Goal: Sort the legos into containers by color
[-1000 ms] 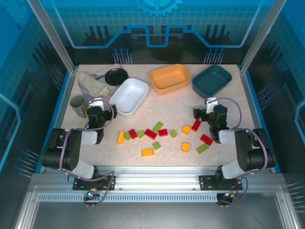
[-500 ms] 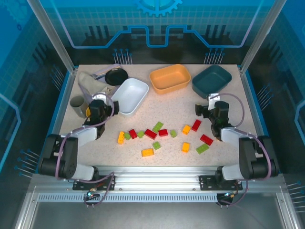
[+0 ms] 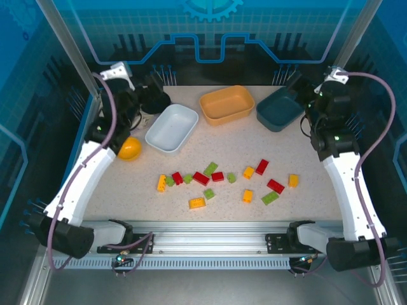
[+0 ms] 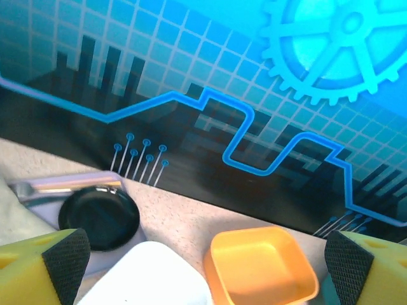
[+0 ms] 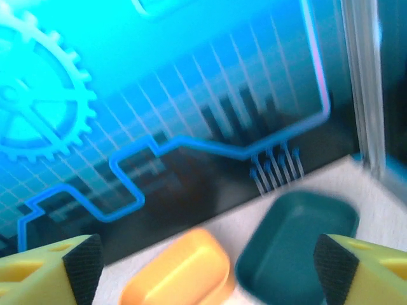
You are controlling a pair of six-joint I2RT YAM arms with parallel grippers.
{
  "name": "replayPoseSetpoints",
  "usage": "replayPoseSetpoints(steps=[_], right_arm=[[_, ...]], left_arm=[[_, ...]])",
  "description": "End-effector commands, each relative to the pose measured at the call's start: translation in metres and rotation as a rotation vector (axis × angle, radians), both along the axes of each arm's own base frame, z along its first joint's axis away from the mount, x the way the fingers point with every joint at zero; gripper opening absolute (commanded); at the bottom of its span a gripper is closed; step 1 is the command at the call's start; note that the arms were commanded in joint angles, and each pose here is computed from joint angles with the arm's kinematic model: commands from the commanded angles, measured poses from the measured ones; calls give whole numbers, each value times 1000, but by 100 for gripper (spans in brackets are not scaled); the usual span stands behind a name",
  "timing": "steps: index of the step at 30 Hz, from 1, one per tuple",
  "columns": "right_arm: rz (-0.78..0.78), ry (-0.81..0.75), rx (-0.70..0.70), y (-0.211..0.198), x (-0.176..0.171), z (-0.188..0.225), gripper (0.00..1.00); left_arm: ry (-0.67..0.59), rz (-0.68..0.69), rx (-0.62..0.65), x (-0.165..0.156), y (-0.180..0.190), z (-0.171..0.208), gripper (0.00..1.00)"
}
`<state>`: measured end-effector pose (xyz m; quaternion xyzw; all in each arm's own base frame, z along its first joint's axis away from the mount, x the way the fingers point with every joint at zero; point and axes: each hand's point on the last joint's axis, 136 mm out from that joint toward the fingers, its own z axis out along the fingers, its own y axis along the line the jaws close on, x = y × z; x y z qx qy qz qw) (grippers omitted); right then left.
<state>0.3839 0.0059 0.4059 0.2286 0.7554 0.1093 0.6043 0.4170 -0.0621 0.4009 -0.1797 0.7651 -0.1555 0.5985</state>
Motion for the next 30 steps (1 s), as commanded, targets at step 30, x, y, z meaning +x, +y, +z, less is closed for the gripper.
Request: replayPoseSetpoints(steps=[30], right_arm=[[9,903,503,182,128,-306,59]], left_arm=[[883,-421,-109,0,-84,-251,81]])
